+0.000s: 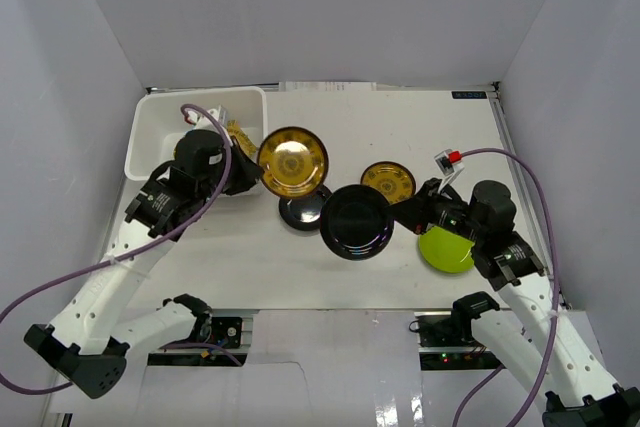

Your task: Place the plates into the plastic bin on the countertop

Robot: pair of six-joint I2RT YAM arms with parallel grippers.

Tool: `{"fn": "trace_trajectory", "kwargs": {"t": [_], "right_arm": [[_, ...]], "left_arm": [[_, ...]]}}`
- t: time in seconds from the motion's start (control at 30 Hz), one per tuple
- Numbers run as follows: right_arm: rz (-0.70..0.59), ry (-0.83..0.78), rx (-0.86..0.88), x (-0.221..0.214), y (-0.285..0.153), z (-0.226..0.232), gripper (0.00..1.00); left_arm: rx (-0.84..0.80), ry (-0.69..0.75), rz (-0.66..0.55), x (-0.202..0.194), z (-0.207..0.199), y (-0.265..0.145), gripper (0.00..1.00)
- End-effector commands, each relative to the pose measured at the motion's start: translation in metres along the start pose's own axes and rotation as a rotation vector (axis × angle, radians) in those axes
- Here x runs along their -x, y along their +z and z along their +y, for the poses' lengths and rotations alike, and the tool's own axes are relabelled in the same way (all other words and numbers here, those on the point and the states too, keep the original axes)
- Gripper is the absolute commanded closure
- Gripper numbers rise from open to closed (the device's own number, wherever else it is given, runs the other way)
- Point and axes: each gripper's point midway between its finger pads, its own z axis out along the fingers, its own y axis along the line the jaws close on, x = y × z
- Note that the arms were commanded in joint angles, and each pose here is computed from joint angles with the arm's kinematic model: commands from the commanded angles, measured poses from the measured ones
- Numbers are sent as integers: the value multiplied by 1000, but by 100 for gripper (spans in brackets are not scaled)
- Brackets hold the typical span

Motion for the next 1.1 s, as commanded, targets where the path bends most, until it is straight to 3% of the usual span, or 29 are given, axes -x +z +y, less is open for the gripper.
{"fn": "trace_trajectory", "kwargs": {"t": [0.0, 0.03, 0.1, 0.13, 0.23, 0.3, 0.63, 0.8, 0.83, 0.87, 0.9, 0.93, 0.97, 1.0, 1.07], "right_arm": [[12, 8, 45, 5, -2, 12, 92], [20, 12, 39, 4, 1, 10, 92], [16, 6, 22, 7, 3, 6, 92], [12, 3, 7, 9, 5, 3, 92], [-9, -18, -32, 18, 9, -5, 92], [-18, -25, -26, 23, 13, -5, 92], [-37, -25, 24, 59, 64, -1, 92], [-31, -31, 21, 73, 108, 3, 92], [-42, -49, 44, 84, 117, 15, 92], [-42, -52, 40, 88, 126, 16, 92], [-3, -40, 34, 79, 145, 12, 92], [-34, -60, 49, 98, 154, 22, 92], [-42, -64, 35, 103, 163, 22, 92], [-4, -55, 20, 95, 182, 16, 92], [-63, -83, 22, 127, 199, 29, 92]], "left_arm": [[179, 47, -227, 62, 33, 0, 100], [215, 13, -300, 88, 50, 2, 100], [199, -16, -289, 102, 69, 21, 100], [256, -62, -314, 117, 104, 21, 100], [289, -100, -287, 125, 136, 37, 100], [329, -128, -335, 139, 155, 35, 100], [531, -173, -200, 123, 242, 88, 100], [560, -185, -134, 109, 258, 106, 100], [557, -188, -126, 106, 259, 108, 96], [558, -195, -120, 102, 261, 110, 84], [555, -200, -118, 99, 261, 111, 77], [556, -205, -117, 97, 261, 111, 71], [551, -210, -114, 93, 261, 112, 55], [540, -216, -127, 95, 258, 109, 46], [508, -229, -145, 98, 251, 107, 31]]}}
